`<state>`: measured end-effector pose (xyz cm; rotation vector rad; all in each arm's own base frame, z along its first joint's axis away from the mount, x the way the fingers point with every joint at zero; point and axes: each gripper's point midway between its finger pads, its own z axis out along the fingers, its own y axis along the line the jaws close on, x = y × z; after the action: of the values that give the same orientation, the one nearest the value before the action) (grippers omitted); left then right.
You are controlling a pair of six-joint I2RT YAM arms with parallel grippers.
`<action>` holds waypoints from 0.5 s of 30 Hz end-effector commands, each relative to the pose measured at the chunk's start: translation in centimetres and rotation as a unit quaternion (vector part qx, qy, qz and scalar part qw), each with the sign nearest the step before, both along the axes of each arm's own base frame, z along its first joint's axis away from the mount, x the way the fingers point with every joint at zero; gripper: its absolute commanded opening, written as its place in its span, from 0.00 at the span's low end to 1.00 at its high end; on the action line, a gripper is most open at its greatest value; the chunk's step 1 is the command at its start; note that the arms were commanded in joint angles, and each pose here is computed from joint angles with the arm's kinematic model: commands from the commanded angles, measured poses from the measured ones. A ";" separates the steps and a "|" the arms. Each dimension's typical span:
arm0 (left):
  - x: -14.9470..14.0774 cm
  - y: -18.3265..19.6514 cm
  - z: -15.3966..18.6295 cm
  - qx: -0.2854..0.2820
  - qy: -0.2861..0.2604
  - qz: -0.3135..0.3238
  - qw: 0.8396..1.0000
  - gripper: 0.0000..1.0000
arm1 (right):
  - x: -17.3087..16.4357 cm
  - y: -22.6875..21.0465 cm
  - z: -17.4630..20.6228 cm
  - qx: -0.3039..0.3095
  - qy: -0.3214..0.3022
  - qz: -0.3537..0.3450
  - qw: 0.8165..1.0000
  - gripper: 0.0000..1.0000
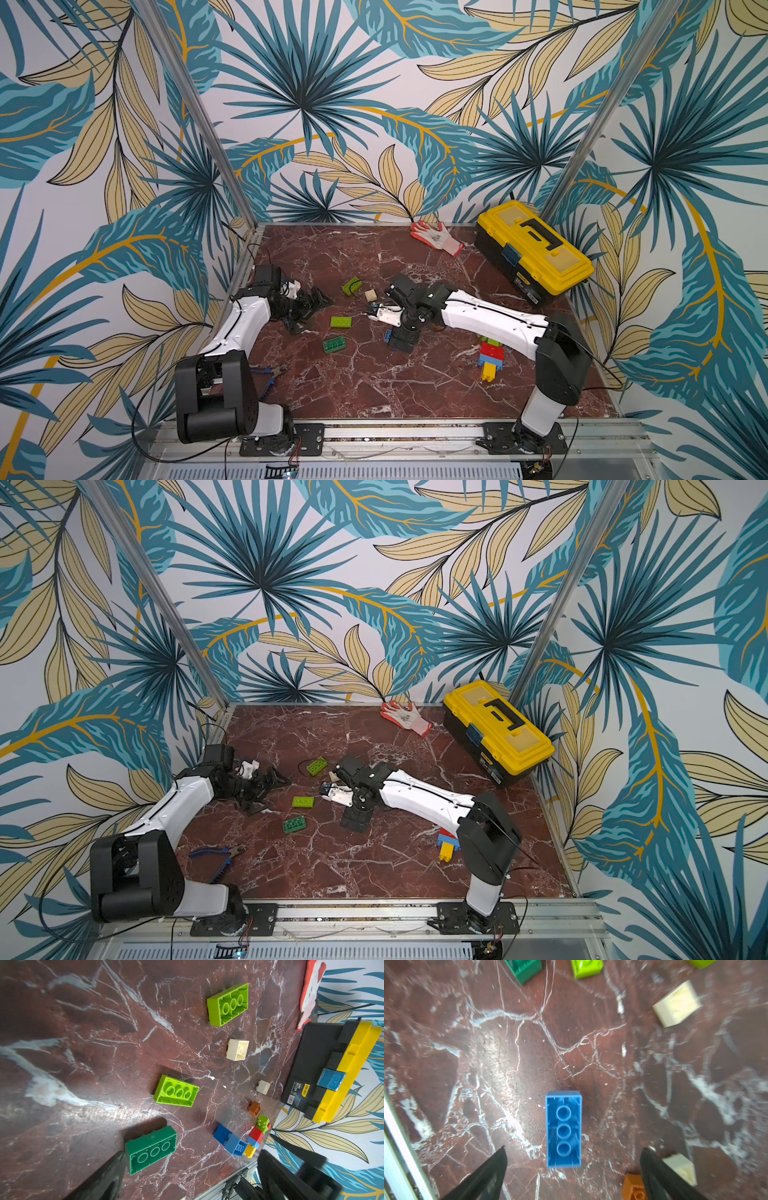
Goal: Assemble a carrot with lego
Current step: Pick up the lego brick from the center of the board.
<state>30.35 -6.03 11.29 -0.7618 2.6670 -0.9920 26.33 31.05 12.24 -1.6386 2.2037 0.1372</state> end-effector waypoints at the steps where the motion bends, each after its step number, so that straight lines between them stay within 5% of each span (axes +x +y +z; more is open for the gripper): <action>1: -0.4 1.7 0.0 0.043 0.012 0.034 0.998 0.99 | -0.4 0.2 3.6 0.049 -0.030 0.009 0.998 0.99; 7: -0.8 4.8 0.4 0.061 0.029 0.128 0.989 0.99 | -0.1 5.2 5.5 0.112 -0.042 0.112 0.986 0.99; 15: 0.4 7.9 2.6 -0.005 -0.024 0.172 0.985 0.99 | -0.2 14.0 2.7 0.143 0.048 0.181 0.972 0.89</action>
<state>30.20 1.68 12.64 -1.1779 2.4480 -0.8147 28.51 43.04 16.15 -1.7765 1.8396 0.4741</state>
